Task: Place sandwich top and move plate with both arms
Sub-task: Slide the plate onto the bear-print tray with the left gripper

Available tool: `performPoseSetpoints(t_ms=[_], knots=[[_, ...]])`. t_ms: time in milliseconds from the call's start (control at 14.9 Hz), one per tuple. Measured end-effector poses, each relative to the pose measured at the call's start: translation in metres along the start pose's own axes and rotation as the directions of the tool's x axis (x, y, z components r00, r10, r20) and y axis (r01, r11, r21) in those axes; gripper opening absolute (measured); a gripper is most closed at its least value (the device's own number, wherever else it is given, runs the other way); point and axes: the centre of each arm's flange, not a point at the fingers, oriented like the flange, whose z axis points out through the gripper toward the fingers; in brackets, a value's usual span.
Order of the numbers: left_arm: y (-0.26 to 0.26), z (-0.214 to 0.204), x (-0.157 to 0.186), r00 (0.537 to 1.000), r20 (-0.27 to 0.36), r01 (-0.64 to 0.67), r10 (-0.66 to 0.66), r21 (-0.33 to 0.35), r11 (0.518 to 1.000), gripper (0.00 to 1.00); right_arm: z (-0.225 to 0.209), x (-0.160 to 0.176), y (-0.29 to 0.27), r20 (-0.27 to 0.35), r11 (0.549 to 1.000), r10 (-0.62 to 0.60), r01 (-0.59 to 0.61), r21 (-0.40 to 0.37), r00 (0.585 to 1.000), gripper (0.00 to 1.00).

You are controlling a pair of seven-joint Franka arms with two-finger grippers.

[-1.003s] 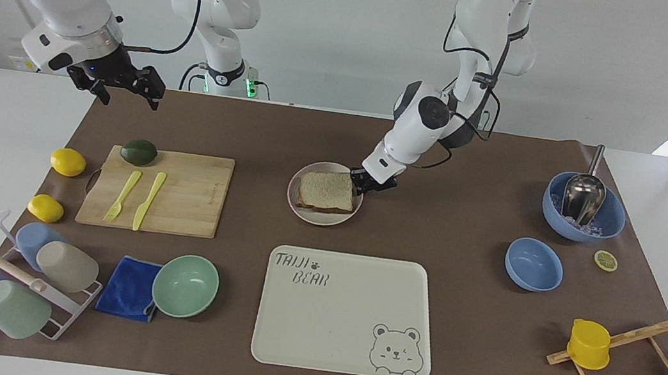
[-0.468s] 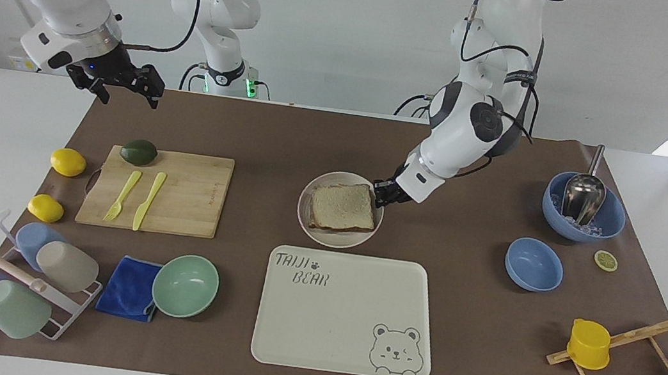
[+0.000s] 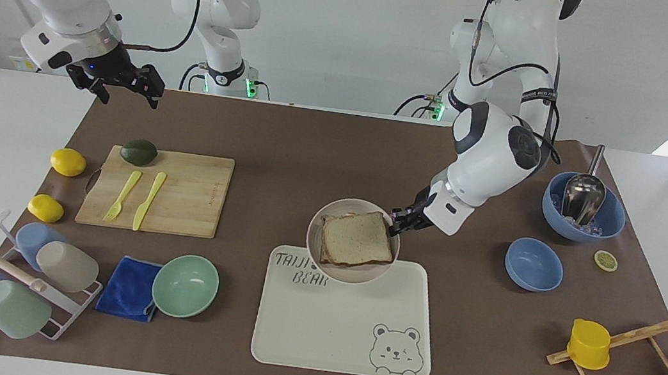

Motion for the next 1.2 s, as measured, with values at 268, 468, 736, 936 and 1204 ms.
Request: performPoseSetpoints(t_ms=[268,468,736,936,1204], knots=[[-0.005,0.027,0.042,0.997,-0.018,0.074,-0.074,0.010,0.997,0.04,0.000,0.000,0.000,0.000,1.000,0.000,0.000,0.000,1.000,1.00],[-0.004,0.040,0.059,0.994,-0.055,0.096,-0.096,-0.002,0.995,0.04,0.000,0.000,0.000,0.000,1.000,0.000,0.000,0.000,1.000,1.00],[-0.003,0.058,0.061,0.989,-0.102,0.109,-0.109,-0.013,0.994,0.04,0.000,0.000,0.000,0.000,1.000,0.000,0.000,0.000,1.000,1.00],[-0.005,0.067,0.058,0.988,-0.104,0.110,-0.110,-0.005,0.994,0.04,0.000,0.000,0.000,0.000,1.000,0.000,0.000,0.000,1.000,1.00],[-0.013,0.074,0.058,0.987,-0.108,0.118,-0.117,0.003,0.993,0.04,0.000,0.000,0.000,0.000,1.000,0.000,0.000,0.000,1.000,1.00]])
